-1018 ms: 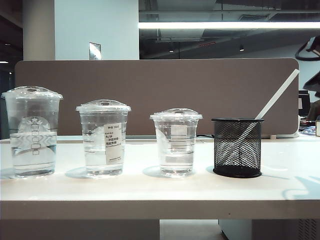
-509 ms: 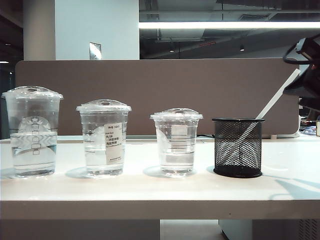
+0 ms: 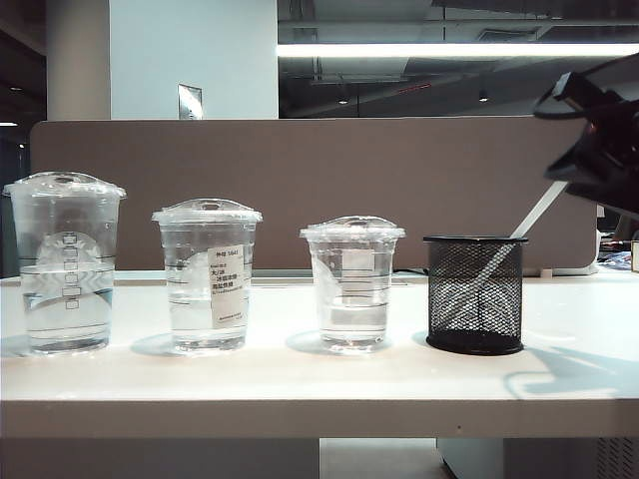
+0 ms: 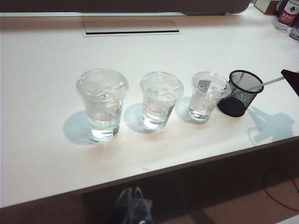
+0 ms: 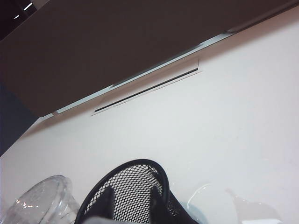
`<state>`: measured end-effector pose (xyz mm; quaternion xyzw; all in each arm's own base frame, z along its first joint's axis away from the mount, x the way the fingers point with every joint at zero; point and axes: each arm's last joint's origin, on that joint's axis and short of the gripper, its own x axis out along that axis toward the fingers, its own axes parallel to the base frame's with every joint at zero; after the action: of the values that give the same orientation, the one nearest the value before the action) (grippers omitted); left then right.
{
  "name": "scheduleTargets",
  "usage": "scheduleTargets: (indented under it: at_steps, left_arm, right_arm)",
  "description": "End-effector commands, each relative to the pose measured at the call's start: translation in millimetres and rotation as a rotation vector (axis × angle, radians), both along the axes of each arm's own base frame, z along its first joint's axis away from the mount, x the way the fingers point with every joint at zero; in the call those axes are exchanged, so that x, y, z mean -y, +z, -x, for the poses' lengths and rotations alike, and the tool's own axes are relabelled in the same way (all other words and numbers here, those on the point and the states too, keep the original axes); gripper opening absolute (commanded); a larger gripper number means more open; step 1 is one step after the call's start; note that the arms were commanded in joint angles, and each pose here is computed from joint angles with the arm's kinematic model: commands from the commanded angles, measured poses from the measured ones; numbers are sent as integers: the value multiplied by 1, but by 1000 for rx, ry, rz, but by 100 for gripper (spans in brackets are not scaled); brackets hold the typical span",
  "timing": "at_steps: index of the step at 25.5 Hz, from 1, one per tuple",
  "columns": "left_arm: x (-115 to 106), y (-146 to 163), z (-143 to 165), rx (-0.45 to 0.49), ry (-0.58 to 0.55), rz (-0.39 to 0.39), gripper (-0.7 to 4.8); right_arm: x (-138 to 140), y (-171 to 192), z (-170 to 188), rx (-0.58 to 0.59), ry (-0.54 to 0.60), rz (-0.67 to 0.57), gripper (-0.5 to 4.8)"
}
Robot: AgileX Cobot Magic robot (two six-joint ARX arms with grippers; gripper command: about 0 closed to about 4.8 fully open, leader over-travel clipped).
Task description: Pick up the straw and insert it into the medium coffee cup.
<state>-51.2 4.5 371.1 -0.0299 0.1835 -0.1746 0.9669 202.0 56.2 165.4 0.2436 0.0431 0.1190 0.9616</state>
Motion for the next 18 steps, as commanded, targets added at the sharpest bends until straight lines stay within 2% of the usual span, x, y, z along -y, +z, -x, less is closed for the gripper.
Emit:
scheduleTargets:
  at_steps: [1,3,4,5,11,18]
  left_arm:
    - [0,1,0,9,-1,-2,-4]
    - [0,1,0,9,-1,-2,-4]
    - [0,1,0,9,-1,-2,-4]
    - [0,1,0,9,-1,-2,-5]
    - [0,1,0,9,-1,-2,-4]
    - [0,1,0,9,-1,-1,-5]
  right_arm:
    - [-2,8,-6,35,3,-8,93]
    - [-3,11,-9,46,3,-9,84]
    - [-3,15,-12,57,3,-5,46]
    - [-4,16,-13,60,3,-5,30]
    - [-6,15,-17,5,45,15,30]
    - [-8,31,-25,116,49,143,30]
